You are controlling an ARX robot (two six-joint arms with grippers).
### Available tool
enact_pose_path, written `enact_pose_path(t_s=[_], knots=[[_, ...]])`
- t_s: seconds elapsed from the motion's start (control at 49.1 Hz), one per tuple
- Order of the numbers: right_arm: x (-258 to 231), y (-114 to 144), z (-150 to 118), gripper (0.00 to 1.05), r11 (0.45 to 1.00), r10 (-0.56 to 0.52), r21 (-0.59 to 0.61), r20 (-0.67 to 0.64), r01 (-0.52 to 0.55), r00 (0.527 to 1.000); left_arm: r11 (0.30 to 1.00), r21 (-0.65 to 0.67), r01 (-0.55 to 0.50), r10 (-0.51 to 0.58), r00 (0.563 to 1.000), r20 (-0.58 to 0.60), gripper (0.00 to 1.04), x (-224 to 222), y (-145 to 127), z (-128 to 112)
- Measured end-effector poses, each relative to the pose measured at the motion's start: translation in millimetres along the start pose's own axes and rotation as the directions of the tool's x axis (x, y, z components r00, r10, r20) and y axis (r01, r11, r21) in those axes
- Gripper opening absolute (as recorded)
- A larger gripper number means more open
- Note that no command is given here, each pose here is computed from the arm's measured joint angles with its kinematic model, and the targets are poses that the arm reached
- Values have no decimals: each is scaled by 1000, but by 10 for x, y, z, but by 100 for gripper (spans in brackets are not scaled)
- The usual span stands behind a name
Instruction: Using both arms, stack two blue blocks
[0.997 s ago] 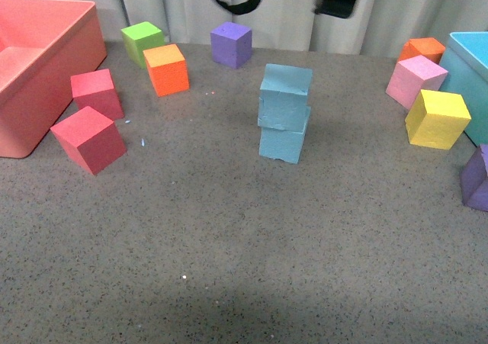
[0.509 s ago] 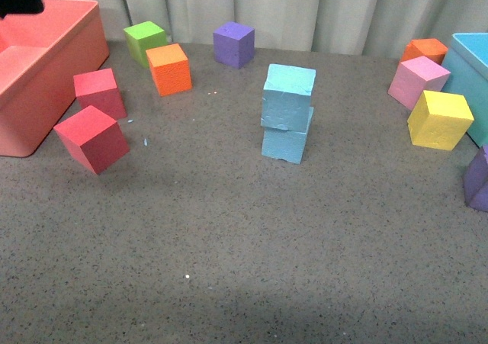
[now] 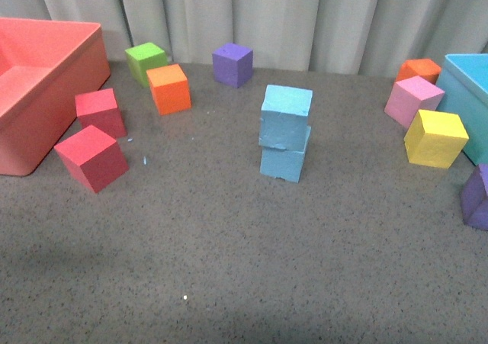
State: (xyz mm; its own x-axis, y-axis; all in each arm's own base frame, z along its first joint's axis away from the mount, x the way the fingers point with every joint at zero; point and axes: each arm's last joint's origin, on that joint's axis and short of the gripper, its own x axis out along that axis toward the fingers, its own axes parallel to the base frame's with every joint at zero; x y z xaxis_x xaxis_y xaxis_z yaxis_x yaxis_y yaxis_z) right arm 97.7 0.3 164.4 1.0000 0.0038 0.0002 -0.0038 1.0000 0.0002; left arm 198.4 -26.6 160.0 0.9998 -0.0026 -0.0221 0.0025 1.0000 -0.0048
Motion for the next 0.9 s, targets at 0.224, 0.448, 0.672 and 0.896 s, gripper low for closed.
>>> enact_pose_path(t_s=[0.224,0.448,0.672,0.896], knots=[[0,0,0,95,1000,-1,0,0,1,1000,1000,-2,2,-2,1000,12,4,-207,95,19],[0,0,0,95,1000,0,0,0,0,1000,1000,-2,15,-15,1000,7,4,-367,184,12],[0,0,0,95,1000,0,0,0,0,1000,1000,-2,-1,1,1000,16,4,-529,260,34],[0,0,0,95,1000,-1,0,0,1,1000,1000,-2,-2,2,999,35,4,-658,261,93]])
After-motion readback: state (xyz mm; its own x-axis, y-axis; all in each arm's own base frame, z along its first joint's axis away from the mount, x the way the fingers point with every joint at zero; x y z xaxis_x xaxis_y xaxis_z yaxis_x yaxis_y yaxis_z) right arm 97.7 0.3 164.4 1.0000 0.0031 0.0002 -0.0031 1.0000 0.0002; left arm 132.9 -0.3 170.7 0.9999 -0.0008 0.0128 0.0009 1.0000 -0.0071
